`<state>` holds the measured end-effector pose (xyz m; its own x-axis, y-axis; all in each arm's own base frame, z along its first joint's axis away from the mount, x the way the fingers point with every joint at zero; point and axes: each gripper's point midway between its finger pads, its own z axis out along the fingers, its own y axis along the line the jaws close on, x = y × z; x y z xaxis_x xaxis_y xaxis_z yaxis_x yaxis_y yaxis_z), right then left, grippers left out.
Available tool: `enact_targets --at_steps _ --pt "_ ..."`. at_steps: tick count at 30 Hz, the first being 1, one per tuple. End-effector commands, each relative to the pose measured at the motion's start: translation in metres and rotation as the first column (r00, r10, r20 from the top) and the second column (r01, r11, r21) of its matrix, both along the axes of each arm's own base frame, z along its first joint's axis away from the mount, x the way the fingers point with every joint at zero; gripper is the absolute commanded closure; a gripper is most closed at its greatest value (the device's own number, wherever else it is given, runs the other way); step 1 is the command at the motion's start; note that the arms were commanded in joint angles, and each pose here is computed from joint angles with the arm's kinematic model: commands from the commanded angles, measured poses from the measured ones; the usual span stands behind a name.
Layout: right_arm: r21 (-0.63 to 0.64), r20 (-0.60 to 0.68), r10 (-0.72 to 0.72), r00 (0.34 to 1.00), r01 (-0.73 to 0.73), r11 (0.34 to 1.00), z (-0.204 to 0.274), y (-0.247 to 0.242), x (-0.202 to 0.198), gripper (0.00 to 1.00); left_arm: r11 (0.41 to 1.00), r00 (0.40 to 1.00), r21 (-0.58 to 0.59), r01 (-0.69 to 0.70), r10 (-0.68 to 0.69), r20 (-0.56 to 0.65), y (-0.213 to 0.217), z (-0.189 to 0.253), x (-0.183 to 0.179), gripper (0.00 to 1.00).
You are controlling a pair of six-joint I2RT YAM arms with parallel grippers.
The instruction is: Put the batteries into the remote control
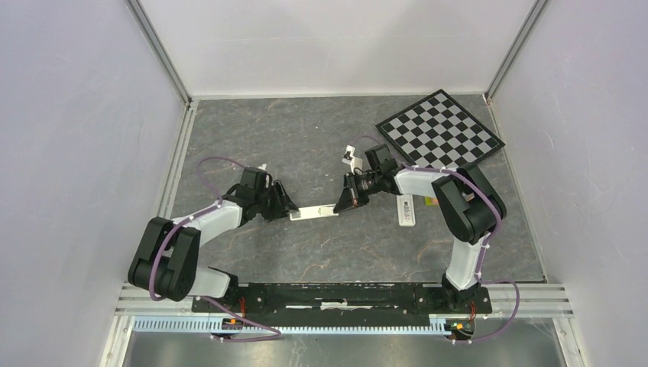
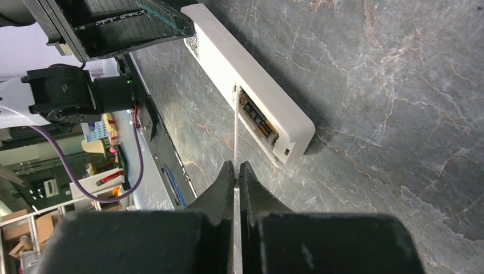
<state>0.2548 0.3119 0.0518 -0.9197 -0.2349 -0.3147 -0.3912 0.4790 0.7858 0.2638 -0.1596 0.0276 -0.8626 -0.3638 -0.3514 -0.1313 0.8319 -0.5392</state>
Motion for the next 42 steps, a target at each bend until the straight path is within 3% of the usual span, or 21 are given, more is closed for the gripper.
enact_targets --at_steps 1,6,16,20,26,33,42 --pt "0.064 -0.044 0.008 0.999 -0.006 0.998 0.007 0.005 0.002 1.0 0.999 0.998 -0.006 0.035 -0.034 0.053 -0.005 0.007 0.015 0.5" --pt "0.113 -0.068 -0.006 0.998 0.014 0.993 0.015 0.007 0.005 1.0 0.999 0.997 -0.018 0.047 -0.045 0.06 -0.01 0.008 0.021 0.59" --pt "0.122 -0.143 -0.027 0.989 0.045 0.992 0.008 0.004 -0.004 1.0 0.995 0.995 -0.068 0.066 -0.06 0.083 -0.022 0.012 0.034 0.62" --pt "0.129 -0.186 -0.061 0.981 0.086 0.988 0.007 0.003 -0.009 1.0 0.997 0.995 -0.056 0.057 -0.052 0.081 -0.018 0.008 0.031 0.61" --pt "0.133 -0.259 -0.143 0.955 0.182 0.974 0.009 -0.001 -0.014 1.0 0.999 0.994 -0.029 0.03 -0.027 0.102 -0.011 0.009 0.029 0.52" --pt "0.153 -0.353 -0.24 0.904 0.309 0.939 0.01 -0.002 -0.016 1.0 0.999 0.994 -0.028 0.031 -0.028 0.108 -0.009 0.008 0.026 0.53" --pt "0.189 -0.274 -0.256 0.927 0.313 0.931 0.017 0.001 -0.004 1.0 0.998 0.993 -0.038 0.041 -0.037 0.109 -0.011 0.009 0.026 0.51"
